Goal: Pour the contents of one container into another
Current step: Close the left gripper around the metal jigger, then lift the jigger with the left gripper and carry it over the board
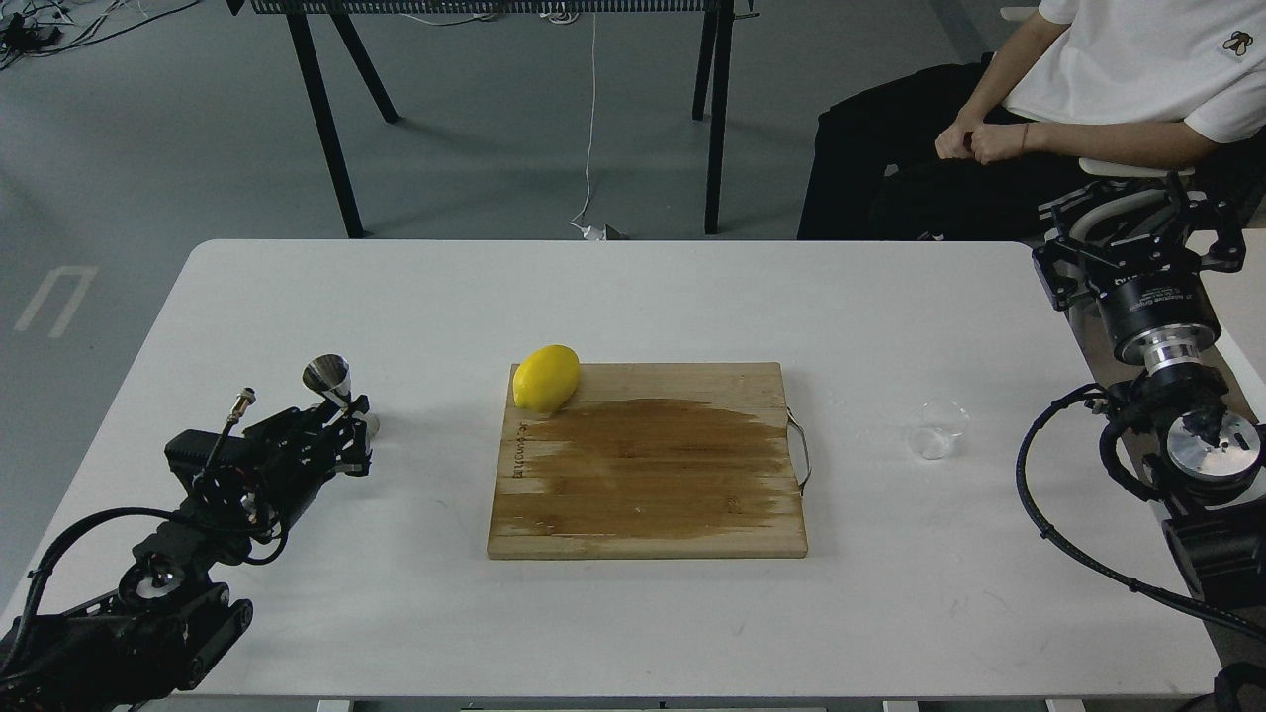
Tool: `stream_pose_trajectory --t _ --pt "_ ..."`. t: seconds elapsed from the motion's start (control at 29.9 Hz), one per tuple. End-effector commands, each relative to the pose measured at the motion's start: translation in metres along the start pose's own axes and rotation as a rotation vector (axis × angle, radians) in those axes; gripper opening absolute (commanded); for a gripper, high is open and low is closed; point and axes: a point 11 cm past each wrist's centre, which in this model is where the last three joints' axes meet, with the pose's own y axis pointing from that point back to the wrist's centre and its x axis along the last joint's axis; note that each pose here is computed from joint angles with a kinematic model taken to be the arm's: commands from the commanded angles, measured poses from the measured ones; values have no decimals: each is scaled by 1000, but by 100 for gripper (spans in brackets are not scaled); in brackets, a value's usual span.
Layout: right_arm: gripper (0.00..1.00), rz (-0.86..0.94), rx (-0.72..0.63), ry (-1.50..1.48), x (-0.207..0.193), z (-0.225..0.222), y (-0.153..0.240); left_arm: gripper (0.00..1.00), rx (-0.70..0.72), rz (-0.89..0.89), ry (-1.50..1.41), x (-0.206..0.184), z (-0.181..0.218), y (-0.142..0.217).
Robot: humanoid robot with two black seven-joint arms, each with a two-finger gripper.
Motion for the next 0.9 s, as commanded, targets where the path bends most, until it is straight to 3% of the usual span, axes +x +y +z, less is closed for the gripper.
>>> stream_pose_trajectory --t 0.0,0.2,0.43,0.67,0.87 --pt "100 2 2 1 1 -1 1 22 -1 2 2 1 1 -1" --pt "100 3 2 2 1 -1 1 20 -19 39 0 17 6 -11" --pt "100 11 19 16 5 -14 5 20 -82 179 -56 87 8 -35" --pt "100 30 28 37 13 -25 11 21 -327 400 -69 169 84 -38" --pt "100 46 27 44 19 -27 17 20 -462 372 -47 179 138 -39"
